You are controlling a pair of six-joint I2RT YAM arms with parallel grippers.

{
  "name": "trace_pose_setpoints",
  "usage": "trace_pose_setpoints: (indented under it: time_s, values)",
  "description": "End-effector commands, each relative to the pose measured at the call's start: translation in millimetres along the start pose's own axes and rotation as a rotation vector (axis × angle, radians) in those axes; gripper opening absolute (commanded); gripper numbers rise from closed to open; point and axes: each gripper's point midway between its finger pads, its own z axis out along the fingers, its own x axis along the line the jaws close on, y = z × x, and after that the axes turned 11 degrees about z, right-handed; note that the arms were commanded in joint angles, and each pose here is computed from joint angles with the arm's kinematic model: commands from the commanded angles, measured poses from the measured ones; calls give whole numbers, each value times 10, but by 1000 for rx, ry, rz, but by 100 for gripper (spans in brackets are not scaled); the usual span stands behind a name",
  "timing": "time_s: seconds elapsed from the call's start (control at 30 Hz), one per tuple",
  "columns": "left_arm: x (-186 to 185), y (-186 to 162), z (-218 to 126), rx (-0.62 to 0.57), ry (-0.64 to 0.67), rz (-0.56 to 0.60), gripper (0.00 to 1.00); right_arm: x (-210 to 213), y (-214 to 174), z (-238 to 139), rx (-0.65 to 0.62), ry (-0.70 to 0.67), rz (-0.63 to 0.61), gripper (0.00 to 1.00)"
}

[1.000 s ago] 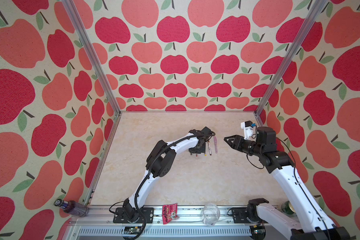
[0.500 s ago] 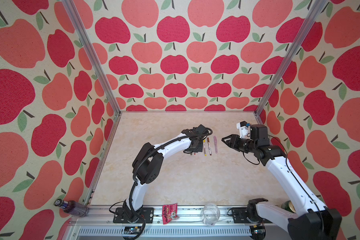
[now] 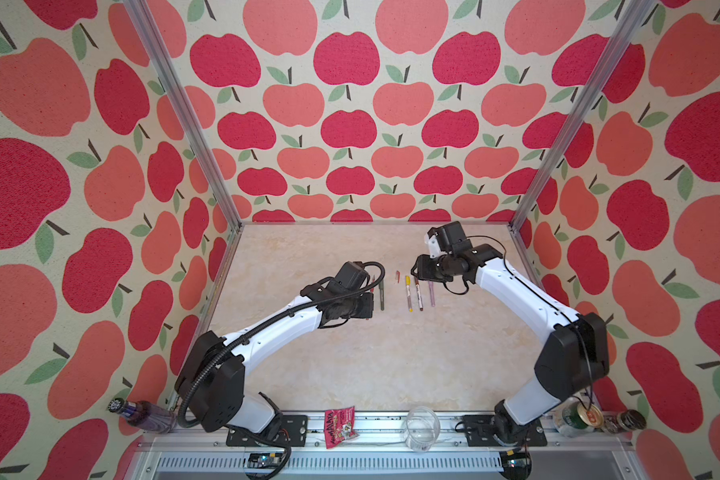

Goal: Insert the pens into the pen caps
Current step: 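Grasp the red cap with the right gripper while the left holds the pen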

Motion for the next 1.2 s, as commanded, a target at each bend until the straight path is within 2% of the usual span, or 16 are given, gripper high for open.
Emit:
trace_pose_setpoints:
  time_s: [0.0, 0.23, 0.5, 0.7, 1.17]
  values:
    - [-168, 105, -145, -107, -160, 26, 5, -74, 12, 245, 44, -152, -82, 47]
    - [-17, -26, -311, -143, -209, 3, 7, -50, 85, 842, 138, -318, -169, 48]
    - [123, -76, -390, -175, -233, -31, 9, -59, 124, 1246, 177, -373, -173, 44]
    - [158, -74, -370, -178, -240, -41, 9, -119, 67, 1455, 215, -398, -158, 39]
    - [199, -43, -292, -166, -248, -54, 10, -295, 75, 1656, 228, -419, -124, 32]
